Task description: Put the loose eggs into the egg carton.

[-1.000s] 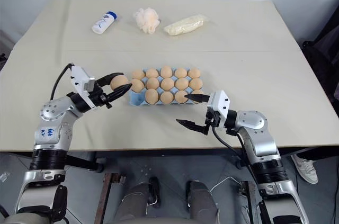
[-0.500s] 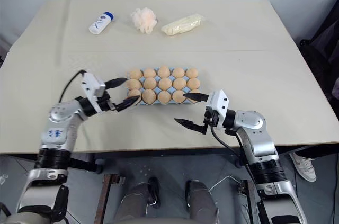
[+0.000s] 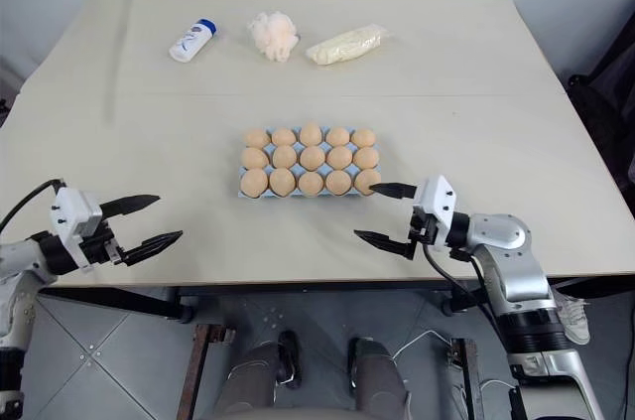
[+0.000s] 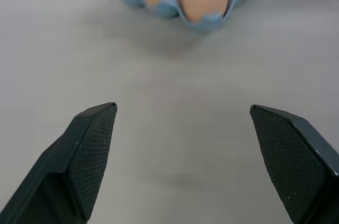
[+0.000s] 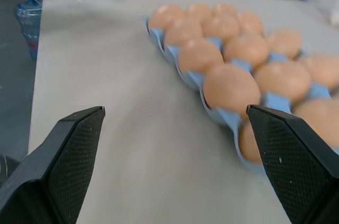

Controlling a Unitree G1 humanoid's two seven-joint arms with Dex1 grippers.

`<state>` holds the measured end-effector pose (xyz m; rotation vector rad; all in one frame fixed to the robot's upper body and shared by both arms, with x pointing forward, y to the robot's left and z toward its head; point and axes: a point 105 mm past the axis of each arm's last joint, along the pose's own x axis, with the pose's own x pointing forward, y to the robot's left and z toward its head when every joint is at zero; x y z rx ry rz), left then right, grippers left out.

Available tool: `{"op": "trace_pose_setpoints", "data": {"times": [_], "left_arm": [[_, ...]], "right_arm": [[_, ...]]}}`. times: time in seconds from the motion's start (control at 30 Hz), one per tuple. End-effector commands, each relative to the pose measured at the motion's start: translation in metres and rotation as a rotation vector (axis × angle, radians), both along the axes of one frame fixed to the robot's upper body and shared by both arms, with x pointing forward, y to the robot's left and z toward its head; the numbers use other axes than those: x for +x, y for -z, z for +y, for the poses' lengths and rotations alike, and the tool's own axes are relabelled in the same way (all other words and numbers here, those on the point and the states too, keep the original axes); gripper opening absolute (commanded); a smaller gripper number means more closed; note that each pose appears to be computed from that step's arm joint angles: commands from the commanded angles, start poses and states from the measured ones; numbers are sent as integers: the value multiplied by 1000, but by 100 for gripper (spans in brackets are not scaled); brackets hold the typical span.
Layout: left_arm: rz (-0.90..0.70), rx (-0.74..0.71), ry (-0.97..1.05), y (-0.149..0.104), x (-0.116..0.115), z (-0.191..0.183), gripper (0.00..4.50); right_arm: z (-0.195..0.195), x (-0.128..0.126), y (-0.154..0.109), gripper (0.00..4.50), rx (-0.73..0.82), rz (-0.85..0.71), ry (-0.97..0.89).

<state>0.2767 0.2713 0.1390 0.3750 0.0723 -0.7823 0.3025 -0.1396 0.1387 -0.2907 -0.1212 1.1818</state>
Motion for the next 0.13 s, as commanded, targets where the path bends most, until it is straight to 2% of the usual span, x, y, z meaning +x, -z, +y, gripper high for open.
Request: {"op": "trace_pose_setpoints", "data": {"times": [0.03, 0.13], "left_arm": [[-57, 11, -4, -11, -6, -2, 429], [-45, 1, -11, -7, -9, -4, 429]], "right_arm": [[-7, -8, -17, 450, 50, -34, 7], [-12, -11, -16, 450, 34, -27, 20]]}}
